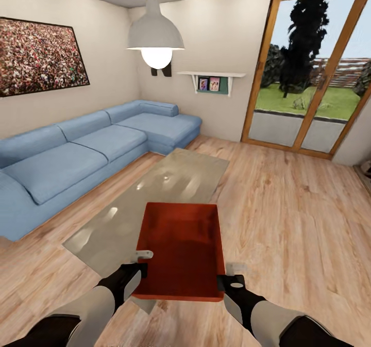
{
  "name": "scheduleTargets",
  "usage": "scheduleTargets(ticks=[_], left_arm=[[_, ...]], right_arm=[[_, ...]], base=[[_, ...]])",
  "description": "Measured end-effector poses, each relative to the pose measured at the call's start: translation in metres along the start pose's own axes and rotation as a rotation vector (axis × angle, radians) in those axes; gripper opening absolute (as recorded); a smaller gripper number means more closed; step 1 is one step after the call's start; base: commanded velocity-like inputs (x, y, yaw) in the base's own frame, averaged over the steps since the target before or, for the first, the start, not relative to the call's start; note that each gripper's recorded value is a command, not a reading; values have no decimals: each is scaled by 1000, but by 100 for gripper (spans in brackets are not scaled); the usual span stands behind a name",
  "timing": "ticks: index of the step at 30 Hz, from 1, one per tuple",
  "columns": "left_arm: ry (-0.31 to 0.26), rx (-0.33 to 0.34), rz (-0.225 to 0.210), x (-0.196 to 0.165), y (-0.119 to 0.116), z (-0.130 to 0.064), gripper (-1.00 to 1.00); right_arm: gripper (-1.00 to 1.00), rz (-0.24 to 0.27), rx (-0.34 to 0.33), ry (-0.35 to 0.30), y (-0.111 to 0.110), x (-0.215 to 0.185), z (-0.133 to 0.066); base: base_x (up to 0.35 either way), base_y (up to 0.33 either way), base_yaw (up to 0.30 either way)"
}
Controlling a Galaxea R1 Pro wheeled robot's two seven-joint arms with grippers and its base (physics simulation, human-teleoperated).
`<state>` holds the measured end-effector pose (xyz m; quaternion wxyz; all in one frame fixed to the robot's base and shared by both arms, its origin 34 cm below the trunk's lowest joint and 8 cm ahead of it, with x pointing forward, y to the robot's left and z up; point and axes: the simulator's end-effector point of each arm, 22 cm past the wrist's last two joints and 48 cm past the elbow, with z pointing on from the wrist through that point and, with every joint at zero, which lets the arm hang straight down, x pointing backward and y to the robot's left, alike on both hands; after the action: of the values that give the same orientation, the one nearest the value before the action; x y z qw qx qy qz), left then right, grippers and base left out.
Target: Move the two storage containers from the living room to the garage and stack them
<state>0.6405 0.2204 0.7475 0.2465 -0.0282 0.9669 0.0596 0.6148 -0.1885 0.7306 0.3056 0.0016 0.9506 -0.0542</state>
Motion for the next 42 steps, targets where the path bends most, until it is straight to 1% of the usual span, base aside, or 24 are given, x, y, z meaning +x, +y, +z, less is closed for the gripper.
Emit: scheduleTargets(ticks=[42], left_arm=[[0, -2, 0, 0, 0, 0, -100]], right_arm=[[-100, 0, 0, 0, 0, 0, 0]], base=[[0, 0, 288]])
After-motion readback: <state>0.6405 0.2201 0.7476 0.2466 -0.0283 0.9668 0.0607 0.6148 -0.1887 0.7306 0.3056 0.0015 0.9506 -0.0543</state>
